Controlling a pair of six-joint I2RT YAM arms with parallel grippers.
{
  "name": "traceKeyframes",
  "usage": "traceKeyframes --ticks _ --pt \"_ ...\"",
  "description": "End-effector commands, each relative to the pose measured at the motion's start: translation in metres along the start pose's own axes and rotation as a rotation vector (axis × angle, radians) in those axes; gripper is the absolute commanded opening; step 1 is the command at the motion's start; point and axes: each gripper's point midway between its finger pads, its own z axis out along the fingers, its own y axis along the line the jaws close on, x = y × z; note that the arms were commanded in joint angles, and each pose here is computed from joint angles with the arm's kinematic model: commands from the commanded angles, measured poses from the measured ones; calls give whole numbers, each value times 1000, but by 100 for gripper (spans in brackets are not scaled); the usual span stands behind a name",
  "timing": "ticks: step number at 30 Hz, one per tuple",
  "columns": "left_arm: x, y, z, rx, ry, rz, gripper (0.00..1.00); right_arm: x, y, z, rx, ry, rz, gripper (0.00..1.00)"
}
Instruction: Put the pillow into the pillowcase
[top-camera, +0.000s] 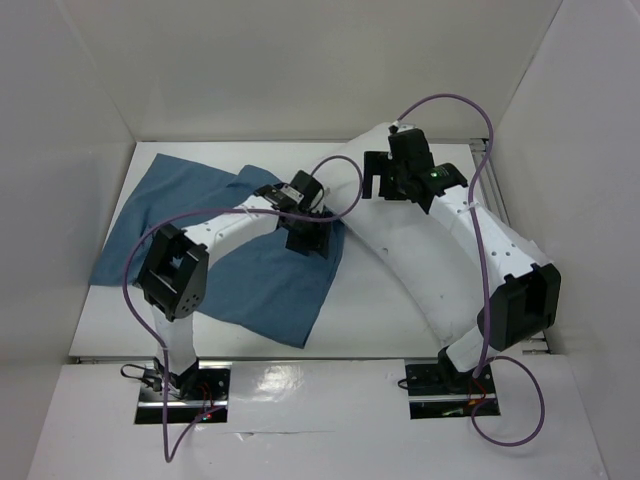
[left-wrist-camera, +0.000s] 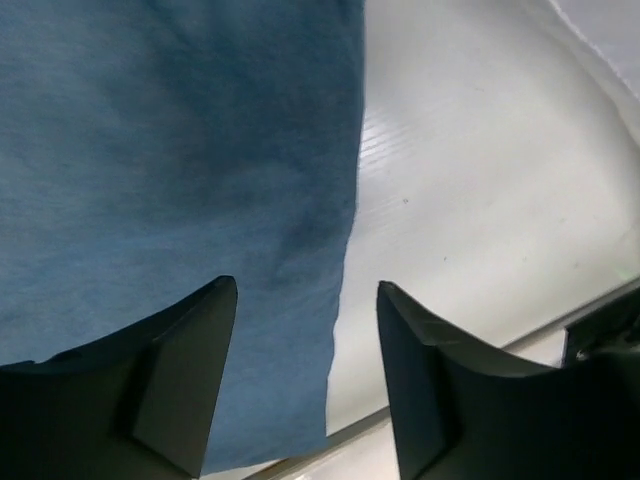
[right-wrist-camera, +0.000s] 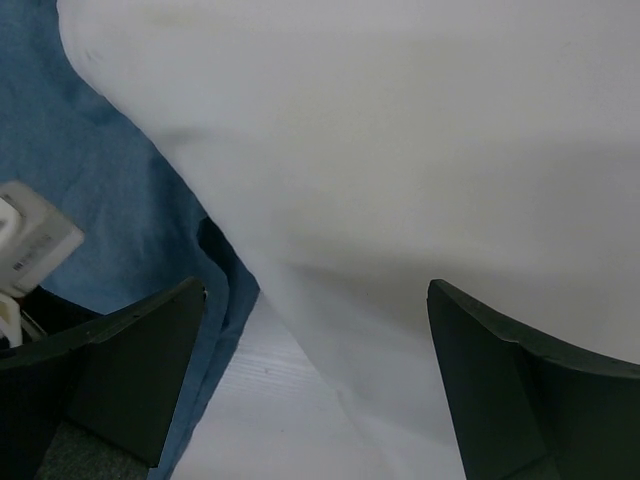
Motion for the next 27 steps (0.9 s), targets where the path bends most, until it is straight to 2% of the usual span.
traceKeyframes --ticks 1,2,4,8,9,12,16,17,20,21,23,24,27 --pt "3 -20 13 -107 -45 59 73 -7 -1 -10 4 -35 -11 100" --pt "3 -20 19 -142 -55 63 79 -7 -1 -10 4 -35 -11 100" --pt "5 -19 24 -230 -88 68 80 -11 -6 -14 18 -51 8 100" --pt "3 -4 37 -340 -111 49 72 -12 -25 -20 41 -62 37 100" --pt "2 0 40 -360 -115 41 65 -15 -29 -23 46 -72 45 100" --pt "2 0 43 -361 -114 32 58 -13 -43 -29 64 -73 69 100" --pt "2 2 48 -367 -103 42 43 -13 -58 -33 77 -79 98 100" --pt "5 4 53 -374 -93 42 34 -13 -56 -33 65 -76 97 100" --pt "4 5 49 -388 -91 43 22 -11 -58 -33 66 -66 102 100" --pt "4 5 49 -388 -91 43 13 -11 -58 -33 66 -66 102 100" --pt "4 4 41 -391 -85 53 3 -11 -58 -33 66 -65 93 100" --pt "4 3 39 -393 -83 53 0 -11 -58 -33 66 -65 93 100" --pt "-6 1 10 -358 -105 25 0 -18 -56 -35 54 -77 76 100"
